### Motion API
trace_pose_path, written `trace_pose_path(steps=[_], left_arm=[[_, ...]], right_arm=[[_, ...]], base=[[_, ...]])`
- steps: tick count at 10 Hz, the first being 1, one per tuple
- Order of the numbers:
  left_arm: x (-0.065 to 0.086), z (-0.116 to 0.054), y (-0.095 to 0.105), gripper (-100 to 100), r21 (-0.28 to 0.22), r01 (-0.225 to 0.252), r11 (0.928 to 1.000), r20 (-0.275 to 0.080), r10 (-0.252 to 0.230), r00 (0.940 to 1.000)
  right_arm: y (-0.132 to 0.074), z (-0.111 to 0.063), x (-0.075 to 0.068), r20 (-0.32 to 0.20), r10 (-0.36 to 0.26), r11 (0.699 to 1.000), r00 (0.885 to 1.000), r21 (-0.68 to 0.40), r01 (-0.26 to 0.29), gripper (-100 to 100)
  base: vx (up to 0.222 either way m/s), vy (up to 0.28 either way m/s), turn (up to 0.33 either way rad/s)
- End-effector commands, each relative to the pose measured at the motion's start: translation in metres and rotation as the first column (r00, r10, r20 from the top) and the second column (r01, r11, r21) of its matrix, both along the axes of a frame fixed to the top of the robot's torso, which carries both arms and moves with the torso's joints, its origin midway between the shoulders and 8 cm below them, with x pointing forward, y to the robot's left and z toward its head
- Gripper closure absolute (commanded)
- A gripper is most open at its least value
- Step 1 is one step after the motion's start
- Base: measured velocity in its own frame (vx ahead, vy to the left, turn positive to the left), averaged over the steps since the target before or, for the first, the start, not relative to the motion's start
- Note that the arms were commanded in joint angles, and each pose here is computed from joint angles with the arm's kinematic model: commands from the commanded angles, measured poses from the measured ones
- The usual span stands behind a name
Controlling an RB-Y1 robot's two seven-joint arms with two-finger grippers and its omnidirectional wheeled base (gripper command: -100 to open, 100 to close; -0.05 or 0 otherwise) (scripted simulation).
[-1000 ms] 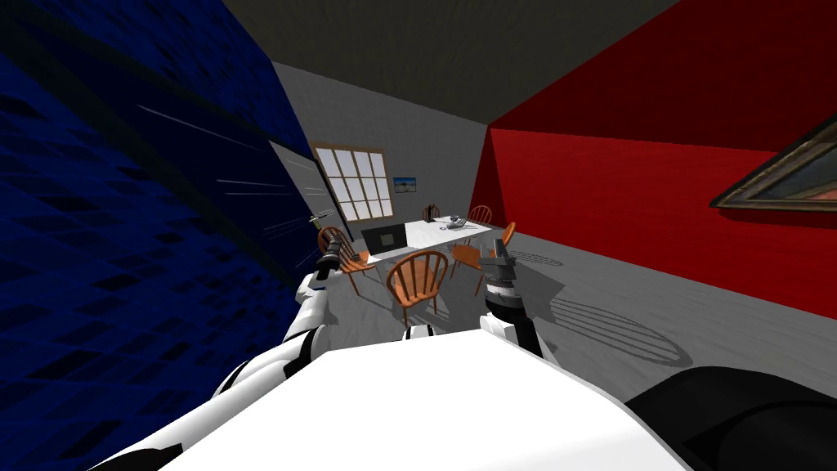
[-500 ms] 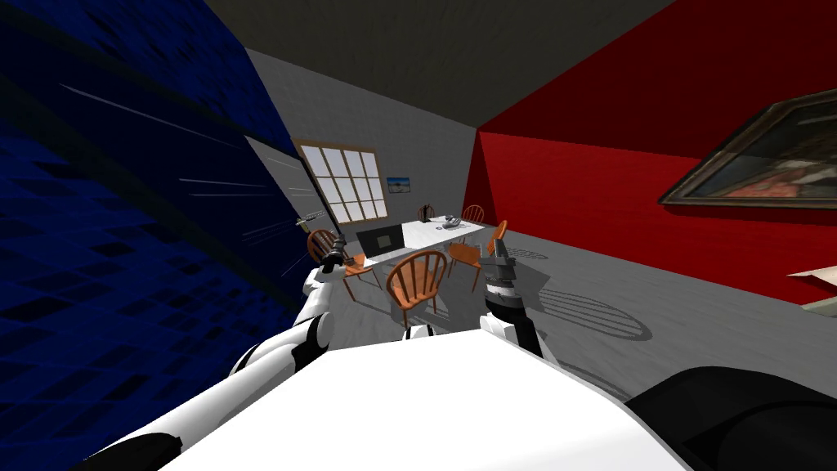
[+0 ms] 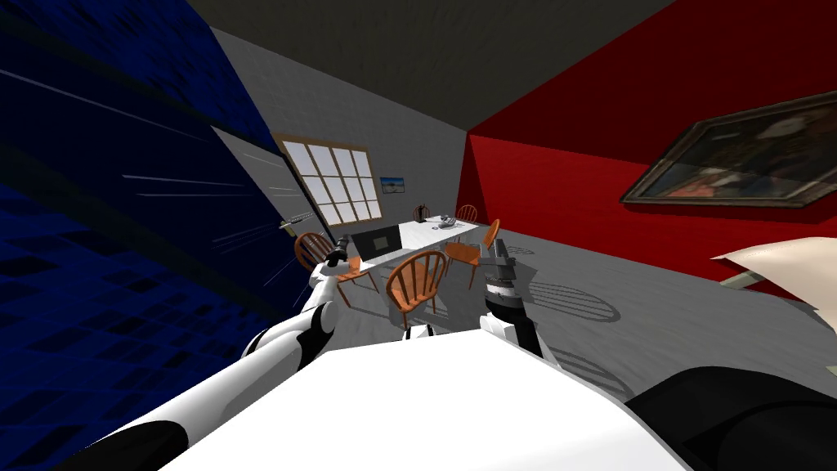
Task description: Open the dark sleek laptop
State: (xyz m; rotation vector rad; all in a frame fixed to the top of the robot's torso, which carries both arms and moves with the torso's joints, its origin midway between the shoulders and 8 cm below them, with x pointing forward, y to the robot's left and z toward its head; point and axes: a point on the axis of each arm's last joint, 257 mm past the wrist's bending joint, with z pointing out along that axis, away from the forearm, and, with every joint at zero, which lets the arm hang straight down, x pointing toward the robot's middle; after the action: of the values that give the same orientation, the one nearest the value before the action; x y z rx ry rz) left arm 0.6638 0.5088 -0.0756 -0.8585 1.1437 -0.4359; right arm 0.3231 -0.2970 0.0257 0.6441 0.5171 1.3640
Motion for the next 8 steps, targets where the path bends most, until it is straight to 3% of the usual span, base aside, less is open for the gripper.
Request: trace_pose_path(steps=[1, 4, 6, 7, 8], left_arm=[[0.007, -0.004, -0.003, -100, -0.007, -0.002, 1.0, -0.021, 0.002, 0.9998], [0.02, -0.009, -0.008, -100, -0.023, -0.009, 0.9997, -0.067, 0.008, 0.9977], [0.019, -0.008, -0.008, -100, -0.02, -0.007, 0.9998, -0.059, 0.006, 0.9982], [0.019, -0.008, -0.008, 100, -0.02, -0.007, 0.9998, -0.059, 0.006, 0.9982], [0.02, 0.004, 0.006, 100, -0.062, -0.015, 0.9979, -0.059, 0.012, 0.9982]], right_arm=[[0.0, 0.0, 0.0, 0.0, 0.0, 1.0, 1.0, 0.0, 0.0, 0], [0.0, 0.0, 0.0, 0.0, 0.0, 1.0, 1.0, 0.0, 0.0, 0], [0.0, 0.0, 0.0, 0.0, 0.0, 1.0, 1.0, 0.0, 0.0, 0], [0.0, 0.0, 0.0, 0.0, 0.0, 1.0, 1.0, 0.0, 0.0, 0], [0.0, 0.0, 0.0, 0.0, 0.0, 1.0, 1.0, 0.0, 0.0, 0]], base=[[0.006, 0.021, -0.045], [0.02, 0.043, -0.141], [0.011, 0.018, -0.012], [0.007, 0.003, -0.019], [-0.003, 0.026, -0.169]])
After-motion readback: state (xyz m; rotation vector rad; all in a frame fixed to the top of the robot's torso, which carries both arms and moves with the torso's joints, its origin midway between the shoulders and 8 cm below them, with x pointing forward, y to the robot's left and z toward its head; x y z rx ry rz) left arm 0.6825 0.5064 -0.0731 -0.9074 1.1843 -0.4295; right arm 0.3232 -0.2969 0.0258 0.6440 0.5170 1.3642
